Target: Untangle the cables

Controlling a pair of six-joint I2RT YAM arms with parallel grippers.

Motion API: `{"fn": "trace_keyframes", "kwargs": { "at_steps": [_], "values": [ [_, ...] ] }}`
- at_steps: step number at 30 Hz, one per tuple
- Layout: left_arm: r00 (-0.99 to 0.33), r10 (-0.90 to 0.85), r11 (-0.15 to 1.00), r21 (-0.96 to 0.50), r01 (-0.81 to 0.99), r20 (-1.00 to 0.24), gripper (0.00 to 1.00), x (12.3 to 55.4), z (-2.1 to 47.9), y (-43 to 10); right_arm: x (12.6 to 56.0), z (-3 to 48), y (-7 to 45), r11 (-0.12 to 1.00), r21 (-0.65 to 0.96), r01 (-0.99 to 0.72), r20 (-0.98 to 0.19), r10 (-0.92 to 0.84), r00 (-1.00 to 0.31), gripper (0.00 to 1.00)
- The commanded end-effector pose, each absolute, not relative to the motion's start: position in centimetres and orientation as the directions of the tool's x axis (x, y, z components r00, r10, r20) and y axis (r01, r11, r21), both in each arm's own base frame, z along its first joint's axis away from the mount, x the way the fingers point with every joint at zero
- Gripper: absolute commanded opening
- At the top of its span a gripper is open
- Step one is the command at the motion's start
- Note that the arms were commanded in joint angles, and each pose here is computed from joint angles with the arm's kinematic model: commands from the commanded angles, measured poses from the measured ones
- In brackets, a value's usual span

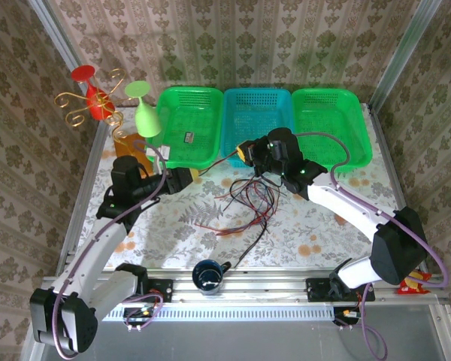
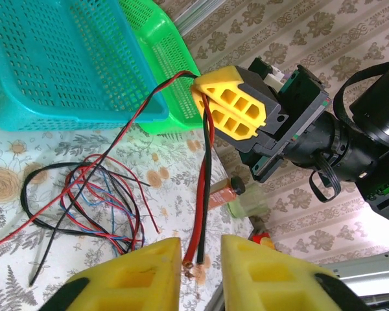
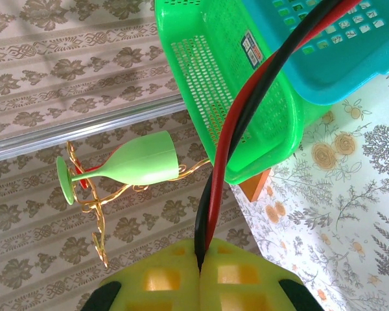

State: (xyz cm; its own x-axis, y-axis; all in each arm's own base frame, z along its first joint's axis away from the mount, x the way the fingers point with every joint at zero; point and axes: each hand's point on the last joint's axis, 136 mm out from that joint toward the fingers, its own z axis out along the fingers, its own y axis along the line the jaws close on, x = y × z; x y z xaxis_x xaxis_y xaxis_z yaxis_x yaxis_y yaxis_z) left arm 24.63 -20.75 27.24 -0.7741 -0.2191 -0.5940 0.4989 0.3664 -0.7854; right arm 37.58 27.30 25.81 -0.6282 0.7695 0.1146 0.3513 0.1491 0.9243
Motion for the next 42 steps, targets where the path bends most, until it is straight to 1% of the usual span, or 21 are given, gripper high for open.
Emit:
{"fn": "trace_keyframes", "kwargs": {
  "at_steps": [1, 6, 9, 12, 13, 14, 16, 19, 20, 22, 27, 32, 34, 38, 40, 42],
  "values": [
    [-0.754, -0.221, 0.371, -0.769, 0.521, -0.618, 0.16, 24.6, 27.4, -20.8, 37.8, 27.6, 28.2, 0.130, 0.942, 0.309, 0.111, 0.750, -0.652, 0.00],
    [-0.752, -0.228, 0.373, -0.769, 0.520, -0.619, 0.14, 24.7, 27.4, -20.7, 37.7, 27.6, 28.3, 0.129, 0.943, 0.306, 0.111, 0.746, -0.656, 0.00],
    [-0.749, -0.233, 0.374, -0.768, 0.520, -0.620, 0.00, 24.8, 27.4, -20.7, 37.8, 27.5, 28.3, 0.130, 0.944, 0.304, 0.109, 0.746, -0.657, 0.00],
    [-0.730, -0.243, 0.393, -0.753, 0.528, -0.639, 0.00, 25.0, 27.4, -20.5, 37.7, 27.5, 28.3, 0.130, 0.947, 0.294, 0.103, 0.744, -0.660, 0.00],
    [-0.721, -0.248, 0.408, -0.744, 0.528, -0.647, 0.00, 25.1, 27.4, -20.3, 37.7, 27.4, 28.4, 0.135, 0.947, 0.292, 0.099, 0.741, -0.664, 0.06],
    [-0.714, -0.251, 0.416, -0.739, 0.530, -0.654, 0.00, 25.2, 27.4, -20.2, 37.7, 27.3, 28.4, 0.139, 0.946, 0.293, 0.098, 0.740, -0.666, 0.20],
    [-0.703, -0.260, 0.424, -0.732, 0.533, -0.662, 0.00, 25.2, 27.5, -20.0, 37.7, 27.1, 28.5, 0.149, 0.944, 0.295, 0.093, 0.736, -0.671, 0.34],
    [-0.700, -0.265, 0.425, -0.732, 0.532, -0.663, 0.00, 25.2, 27.7, -20.0, 37.5, 26.6, 28.7, 0.151, 0.939, 0.308, 0.105, 0.728, -0.678, 0.58],
    [-0.699, -0.264, 0.425, -0.731, 0.533, -0.664, 0.00, 25.2, 27.8, -20.0, 37.4, 26.5, 28.8, 0.152, 0.938, 0.312, 0.111, 0.722, -0.683, 0.62],
    [-0.699, -0.265, 0.427, -0.731, 0.532, -0.664, 0.00, 25.3, 27.7, -20.0, 36.9, 26.2, 29.4, 0.153, 0.934, 0.323, 0.126, 0.703, -0.699, 0.66],
    [-0.701, -0.264, 0.428, -0.732, 0.530, -0.662, 0.00, 25.4, 27.4, -20.0, 34.5, 25.2, 32.1, 0.144, 0.930, 0.338, 0.170, 0.647, -0.743, 0.66],
    [-0.704, -0.263, 0.426, -0.734, 0.529, -0.660, 0.00, 25.4, 27.4, -20.1, 32.6, 25.3, 34.8, 0.103, 0.938, 0.330, 0.209, 0.588, -0.781, 0.58],
    [-0.704, -0.262, 0.426, -0.734, 0.529, -0.660, 0.00, 25.3, 27.4, -20.1, 32.3, 25.4, 35.6, 0.091, 0.941, 0.327, 0.220, 0.570, -0.792, 0.56],
    [-0.708, -0.260, 0.428, -0.735, 0.526, -0.657, 0.00, 25.3, 27.3, -20.1, 31.9, 26.1, 37.0, 0.075, 0.948, 0.311, 0.224, 0.539, -0.812, 0.49],
    [-0.707, -0.259, 0.427, -0.735, 0.527, -0.658, 0.00, 25.3, 27.3, -20.1, 31.8, 26.0, 37.6, 0.075, 0.947, 0.312, 0.228, 0.527, -0.819, 0.41],
    [-0.708, -0.258, 0.426, -0.735, 0.528, -0.658, 0.00, 25.2, 27.3, -20.1, 32.1, 26.0, 37.9, 0.061, 0.946, 0.318, 0.240, 0.526, -0.816, 0.36]
  ]
}}
